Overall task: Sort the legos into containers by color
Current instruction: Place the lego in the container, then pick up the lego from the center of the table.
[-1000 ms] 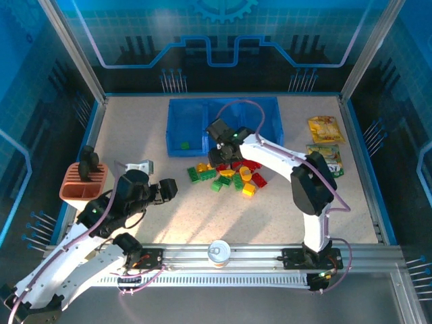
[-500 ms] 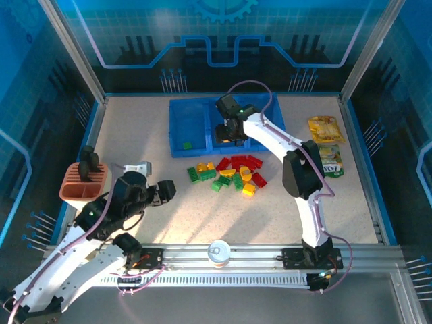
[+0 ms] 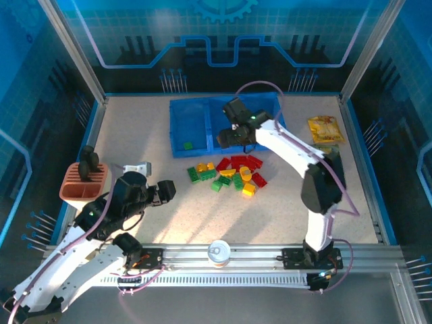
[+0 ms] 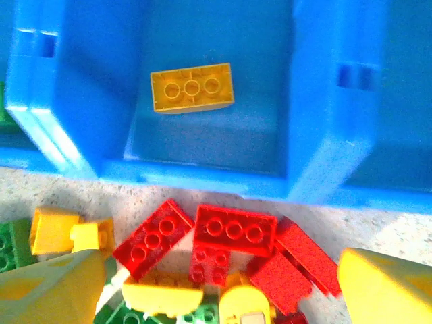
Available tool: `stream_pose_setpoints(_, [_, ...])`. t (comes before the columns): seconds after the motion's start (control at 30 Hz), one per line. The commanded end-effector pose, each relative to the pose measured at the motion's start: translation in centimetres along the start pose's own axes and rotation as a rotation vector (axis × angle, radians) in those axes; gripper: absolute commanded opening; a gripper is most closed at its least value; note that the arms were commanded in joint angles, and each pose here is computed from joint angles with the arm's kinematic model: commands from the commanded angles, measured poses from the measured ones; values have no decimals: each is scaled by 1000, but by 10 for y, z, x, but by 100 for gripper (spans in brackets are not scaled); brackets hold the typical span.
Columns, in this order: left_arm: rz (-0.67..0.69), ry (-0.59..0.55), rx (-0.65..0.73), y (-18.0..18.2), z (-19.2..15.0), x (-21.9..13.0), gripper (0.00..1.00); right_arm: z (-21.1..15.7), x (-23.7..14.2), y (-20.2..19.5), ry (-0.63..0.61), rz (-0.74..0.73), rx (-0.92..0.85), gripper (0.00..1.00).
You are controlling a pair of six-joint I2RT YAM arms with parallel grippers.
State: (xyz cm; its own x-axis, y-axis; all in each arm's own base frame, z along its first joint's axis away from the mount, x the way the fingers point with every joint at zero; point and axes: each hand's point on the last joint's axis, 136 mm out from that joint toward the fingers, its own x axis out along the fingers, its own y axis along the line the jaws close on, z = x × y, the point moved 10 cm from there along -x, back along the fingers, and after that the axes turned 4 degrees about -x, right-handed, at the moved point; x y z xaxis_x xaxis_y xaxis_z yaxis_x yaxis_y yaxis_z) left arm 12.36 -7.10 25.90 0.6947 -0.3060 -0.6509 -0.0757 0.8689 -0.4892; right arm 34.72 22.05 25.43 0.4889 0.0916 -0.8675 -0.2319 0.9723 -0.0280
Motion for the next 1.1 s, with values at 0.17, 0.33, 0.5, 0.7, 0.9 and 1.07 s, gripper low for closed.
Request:
stream_pose_setpoints(0.17, [0,23,5,0,-4,9,79,-60,-13,-37,31,-30,49,82])
stream_pose_setpoints(0.33, [-5,30,7,-2,-4,13,79,-101,-8,-56,78,-48,75,83])
stream_pose_setpoints(0.5, [-17,47,-4,-3,-7,19,79,-126,0,-69,112,-49,102,83])
stream_pose_setpoints(0.7, [-22,52,-8,-4,-8,20,79,-137,18,-69,170,-23,85,82])
stream_pose_setpoints(0.9, [-15,54,-8,-2,-9,17,79,-138,37,-68,218,-17,76,82])
stream_pose_setpoints(1.07, [-13,48,-9,0,-10,15,79,-139,54,-66,257,-24,66,81])
